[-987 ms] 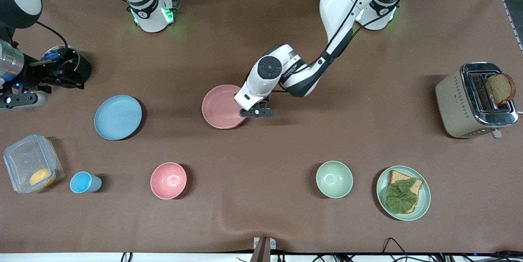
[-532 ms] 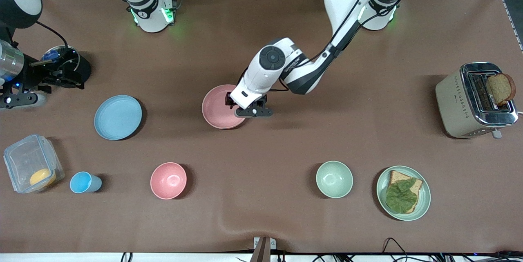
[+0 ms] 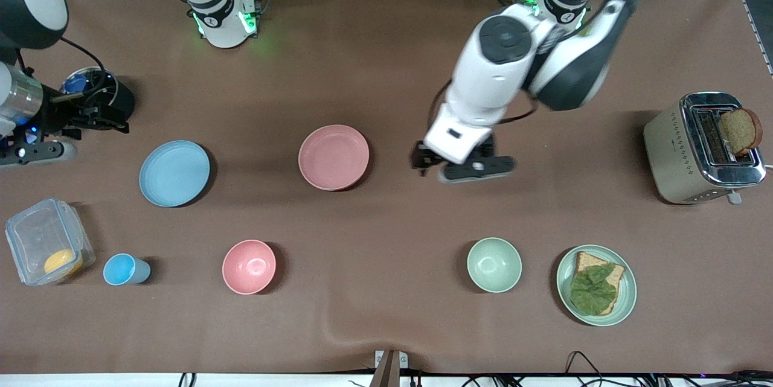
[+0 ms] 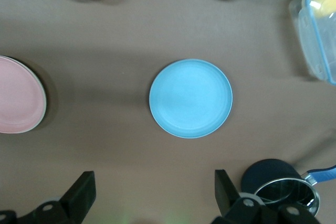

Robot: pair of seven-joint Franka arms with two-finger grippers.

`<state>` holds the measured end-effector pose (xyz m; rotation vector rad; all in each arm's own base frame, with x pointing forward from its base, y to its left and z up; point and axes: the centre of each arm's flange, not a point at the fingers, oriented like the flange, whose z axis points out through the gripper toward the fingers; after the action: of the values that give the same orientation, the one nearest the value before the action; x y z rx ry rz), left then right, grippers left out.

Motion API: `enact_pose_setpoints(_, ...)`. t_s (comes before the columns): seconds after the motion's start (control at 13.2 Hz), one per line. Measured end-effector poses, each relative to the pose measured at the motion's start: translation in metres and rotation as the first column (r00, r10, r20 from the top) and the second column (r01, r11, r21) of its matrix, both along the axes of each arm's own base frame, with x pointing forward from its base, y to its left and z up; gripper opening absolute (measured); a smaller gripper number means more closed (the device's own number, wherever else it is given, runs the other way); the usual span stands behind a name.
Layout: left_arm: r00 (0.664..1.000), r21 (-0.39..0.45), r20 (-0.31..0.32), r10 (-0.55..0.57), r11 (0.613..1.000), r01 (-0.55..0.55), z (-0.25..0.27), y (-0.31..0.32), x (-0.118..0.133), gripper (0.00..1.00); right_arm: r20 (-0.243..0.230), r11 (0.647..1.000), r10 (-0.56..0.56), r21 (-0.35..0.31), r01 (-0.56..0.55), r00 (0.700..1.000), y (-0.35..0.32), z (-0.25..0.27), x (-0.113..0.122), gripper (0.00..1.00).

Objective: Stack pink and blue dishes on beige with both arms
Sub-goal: 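Withdraw the left gripper while the right gripper reaches the blue plate, then grasp the blue plate rim with the right gripper and lift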

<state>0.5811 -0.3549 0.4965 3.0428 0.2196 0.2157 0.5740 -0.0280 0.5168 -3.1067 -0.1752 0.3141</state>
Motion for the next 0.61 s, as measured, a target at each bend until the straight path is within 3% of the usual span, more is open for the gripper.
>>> enact_pose_setpoints(0.38,0.995,0.112,-0.040,-0.087,0.990,0.091,0.068,0.127,0.011,1.00,-0.170,0.994,-0.102,0.009,0.105,0.980,-0.079,-0.132,0.024,1.00)
enact_pose_setpoints(0.61,0.992,0.146,-0.057,-0.117,0.981,0.124,0.100,0.164,-0.002,1.00,-0.186,0.993,-0.098,0.052,0.110,0.978,-0.128,-0.208,0.031,1.00)
